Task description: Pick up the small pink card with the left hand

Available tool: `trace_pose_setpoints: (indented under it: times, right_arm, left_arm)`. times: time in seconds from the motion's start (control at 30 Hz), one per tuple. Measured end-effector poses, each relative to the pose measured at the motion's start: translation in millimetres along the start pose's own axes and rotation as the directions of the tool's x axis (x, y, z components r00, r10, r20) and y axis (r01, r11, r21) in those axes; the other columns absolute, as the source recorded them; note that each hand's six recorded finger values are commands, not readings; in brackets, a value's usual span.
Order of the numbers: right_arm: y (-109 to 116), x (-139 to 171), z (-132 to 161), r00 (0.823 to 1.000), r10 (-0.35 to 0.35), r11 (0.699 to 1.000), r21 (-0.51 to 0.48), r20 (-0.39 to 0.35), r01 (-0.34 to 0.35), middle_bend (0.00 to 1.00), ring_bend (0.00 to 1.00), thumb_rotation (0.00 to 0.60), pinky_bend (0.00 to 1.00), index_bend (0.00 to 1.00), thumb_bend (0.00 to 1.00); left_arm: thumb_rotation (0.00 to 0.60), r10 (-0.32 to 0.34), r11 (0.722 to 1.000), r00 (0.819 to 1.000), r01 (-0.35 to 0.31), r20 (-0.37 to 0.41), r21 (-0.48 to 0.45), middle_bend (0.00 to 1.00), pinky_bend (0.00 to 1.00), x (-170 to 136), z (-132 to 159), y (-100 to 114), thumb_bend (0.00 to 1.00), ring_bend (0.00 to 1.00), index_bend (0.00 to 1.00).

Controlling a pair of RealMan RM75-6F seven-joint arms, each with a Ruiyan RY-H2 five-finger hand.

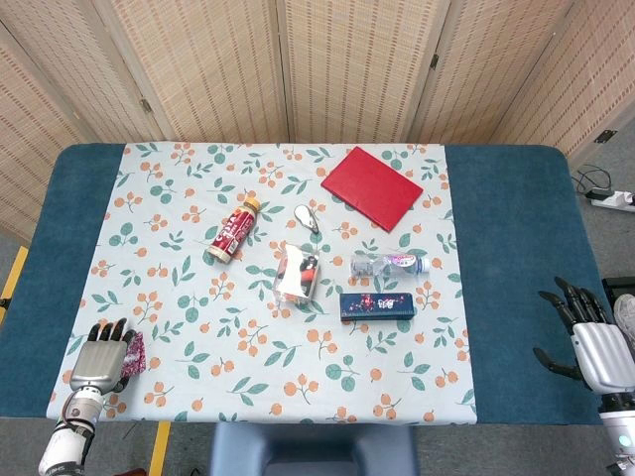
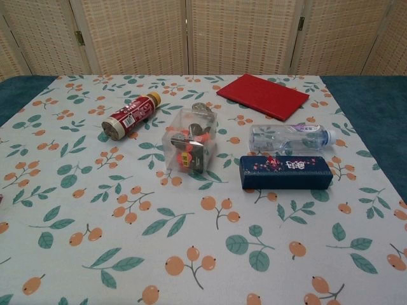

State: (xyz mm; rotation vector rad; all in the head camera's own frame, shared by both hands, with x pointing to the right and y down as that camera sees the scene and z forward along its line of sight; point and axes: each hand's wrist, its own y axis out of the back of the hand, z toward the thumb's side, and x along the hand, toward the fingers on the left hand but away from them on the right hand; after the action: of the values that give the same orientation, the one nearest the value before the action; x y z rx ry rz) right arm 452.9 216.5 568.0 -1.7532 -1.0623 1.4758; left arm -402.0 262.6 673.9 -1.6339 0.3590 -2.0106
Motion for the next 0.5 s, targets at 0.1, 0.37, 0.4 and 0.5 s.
trace_pose_setpoints:
  times: [0.1,0.37,0.4,0.5]
  right_arm:
    - [-0.1,-0.2,0.3,1.0,0.001,1.0,0.0,-0.001,-0.001,0.05,0.01,0.6,0.0,0.15,0.27]
    - [0.5,1.0,-0.7,1.0,-0.001,1.0,0.0,0.002,0.001,0.05,0.01,0.6,0.0,0.15,0.27]
    - [0.5,1.1,-0.7,1.0,-0.002,1.0,0.0,0.003,0.002,0.05,0.01,0.6,0.0,0.15,0.27]
    - [1.0,1.4,-0.8,1.0,-0.003,1.0,0.001,0.002,0.003,0.05,0.01,0.6,0.0,0.15,0.27]
  left_arm:
    - [0.6,-0.002,1.0,1.0,0.002,0.002,-0.004,0.0,0.0,0.1,1.1,0.2,0.35,0.0,0.16]
    - [0.6,-0.021,1.0,1.0,0.021,0.0,-0.007,0.0,0.0,1.8,2.0,-2.3,0.35,0.0,0.12]
    - [0.6,-0.022,1.0,1.0,0.022,0.0,-0.007,0.0,0.0,2.0,2.3,-2.4,0.35,0.0,0.11]
    - [0.6,-0.024,1.0,1.0,0.024,0.001,-0.006,0.0,0.0,1.8,3.1,-2.4,0.35,0.0,0.1]
